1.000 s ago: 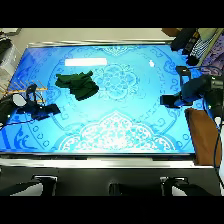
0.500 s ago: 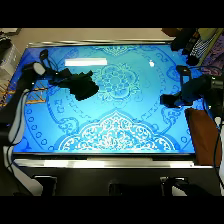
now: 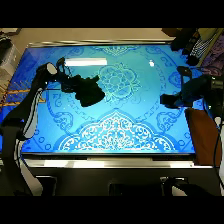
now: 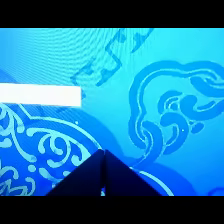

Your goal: Fold the clothes and pants, and hang the long-sleeved shirts on hangers.

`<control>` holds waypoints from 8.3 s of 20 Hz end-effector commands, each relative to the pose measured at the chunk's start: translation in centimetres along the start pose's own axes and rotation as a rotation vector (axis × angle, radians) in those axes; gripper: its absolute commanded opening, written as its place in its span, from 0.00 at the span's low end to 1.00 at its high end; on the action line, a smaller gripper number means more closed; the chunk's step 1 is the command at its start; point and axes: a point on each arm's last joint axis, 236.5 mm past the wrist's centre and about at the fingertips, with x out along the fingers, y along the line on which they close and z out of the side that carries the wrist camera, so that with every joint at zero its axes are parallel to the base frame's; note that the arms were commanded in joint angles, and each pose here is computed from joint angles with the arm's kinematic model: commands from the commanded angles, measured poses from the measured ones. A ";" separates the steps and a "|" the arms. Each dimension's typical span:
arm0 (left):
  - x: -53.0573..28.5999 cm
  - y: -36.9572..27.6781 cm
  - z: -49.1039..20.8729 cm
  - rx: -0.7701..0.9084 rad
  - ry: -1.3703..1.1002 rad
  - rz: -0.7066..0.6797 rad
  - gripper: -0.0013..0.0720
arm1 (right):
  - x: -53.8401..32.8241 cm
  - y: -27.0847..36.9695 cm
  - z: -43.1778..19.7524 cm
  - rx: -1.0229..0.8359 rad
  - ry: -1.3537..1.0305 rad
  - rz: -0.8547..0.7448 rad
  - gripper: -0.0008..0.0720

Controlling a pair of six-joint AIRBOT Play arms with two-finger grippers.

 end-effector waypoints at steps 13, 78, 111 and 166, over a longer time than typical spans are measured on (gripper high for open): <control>3.6 -22.5 -30.8 0.442 0.594 -0.075 0.52 | -12.0 1.1 -5.2 -0.029 -0.120 0.014 0.38; -51.1 -22.7 -3.7 0.518 -0.978 -0.455 0.04 | -47.7 15.5 2.5 -0.247 -1.185 0.622 0.05; -3.5 5.6 -6.8 -0.161 0.016 0.101 0.04 | -0.2 1.7 11.9 0.088 0.025 0.372 0.63; -61.8 -10.9 -7.3 0.259 -1.261 -0.003 0.04 | -52.4 10.8 1.9 0.104 -1.294 0.599 0.05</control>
